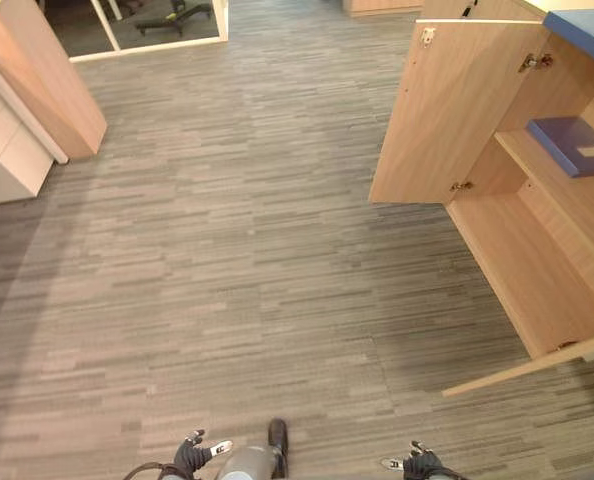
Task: Walk over to the cabinet, pick up the folder, carry it to the office cabinet, place the folder inside the office cabinet, then close the office cabinet door
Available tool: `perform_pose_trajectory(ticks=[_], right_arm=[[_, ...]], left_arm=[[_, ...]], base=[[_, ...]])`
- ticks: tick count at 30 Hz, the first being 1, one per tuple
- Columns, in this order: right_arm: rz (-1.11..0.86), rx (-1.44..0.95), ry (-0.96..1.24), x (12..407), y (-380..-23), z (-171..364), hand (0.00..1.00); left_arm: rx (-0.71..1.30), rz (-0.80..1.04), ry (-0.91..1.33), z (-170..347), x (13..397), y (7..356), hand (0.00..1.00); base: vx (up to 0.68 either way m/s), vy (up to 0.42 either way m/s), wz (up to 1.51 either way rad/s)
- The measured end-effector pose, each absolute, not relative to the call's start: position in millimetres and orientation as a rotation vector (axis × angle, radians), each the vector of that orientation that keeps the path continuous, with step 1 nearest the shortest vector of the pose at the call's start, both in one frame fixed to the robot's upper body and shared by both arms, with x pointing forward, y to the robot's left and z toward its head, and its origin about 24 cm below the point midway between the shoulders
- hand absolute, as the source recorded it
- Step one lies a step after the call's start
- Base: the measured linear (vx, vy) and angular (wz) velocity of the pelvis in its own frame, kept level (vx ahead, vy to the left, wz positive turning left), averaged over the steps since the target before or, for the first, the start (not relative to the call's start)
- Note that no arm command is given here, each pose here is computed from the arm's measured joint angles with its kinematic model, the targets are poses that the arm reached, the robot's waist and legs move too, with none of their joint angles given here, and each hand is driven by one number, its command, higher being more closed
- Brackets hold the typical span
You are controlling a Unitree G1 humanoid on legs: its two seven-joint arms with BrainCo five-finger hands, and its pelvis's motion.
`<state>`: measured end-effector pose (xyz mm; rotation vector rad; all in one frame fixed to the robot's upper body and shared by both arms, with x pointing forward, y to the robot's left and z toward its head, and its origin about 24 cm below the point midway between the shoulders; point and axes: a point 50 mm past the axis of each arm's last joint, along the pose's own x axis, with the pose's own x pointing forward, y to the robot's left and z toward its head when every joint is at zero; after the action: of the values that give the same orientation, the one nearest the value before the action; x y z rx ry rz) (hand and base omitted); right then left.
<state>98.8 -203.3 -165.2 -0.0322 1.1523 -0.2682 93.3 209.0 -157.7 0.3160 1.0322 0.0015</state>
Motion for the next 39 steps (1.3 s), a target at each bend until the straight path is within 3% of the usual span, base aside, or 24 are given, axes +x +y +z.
perform_pose_trajectory(ticks=[9,15,20,24,35,39], right_arm=[[-0.352,0.1,1.043,120,-204,-158,0.0],[-0.374,0.124,1.047,117,-205,-158,0.0],[-0.403,0.153,1.073,104,-204,-162,0.0],[-0.404,0.146,1.091,98,-206,-163,0.0],[-0.389,0.152,1.128,98,-198,-166,0.0],[-0.355,0.195,1.122,105,-178,-167,0.0]], left_arm=[[0.265,-0.045,1.023,-158,93,199,0.0],[0.191,0.044,1.057,-162,88,200,0.0],[0.055,0.211,1.048,-161,86,205,0.0],[-0.167,0.453,1.008,-161,74,208,0.0],[-0.132,0.45,1.013,-160,69,211,0.0],[-0.143,0.496,0.996,-158,71,223,0.0]], base=[[0.36,0.046,0.08],[0.28,-0.26,0.16],[0.35,-0.267,0.45],[0.38,-0.181,-0.06],[0.37,0.177,-0.46],[0.33,0.26,-0.22]])
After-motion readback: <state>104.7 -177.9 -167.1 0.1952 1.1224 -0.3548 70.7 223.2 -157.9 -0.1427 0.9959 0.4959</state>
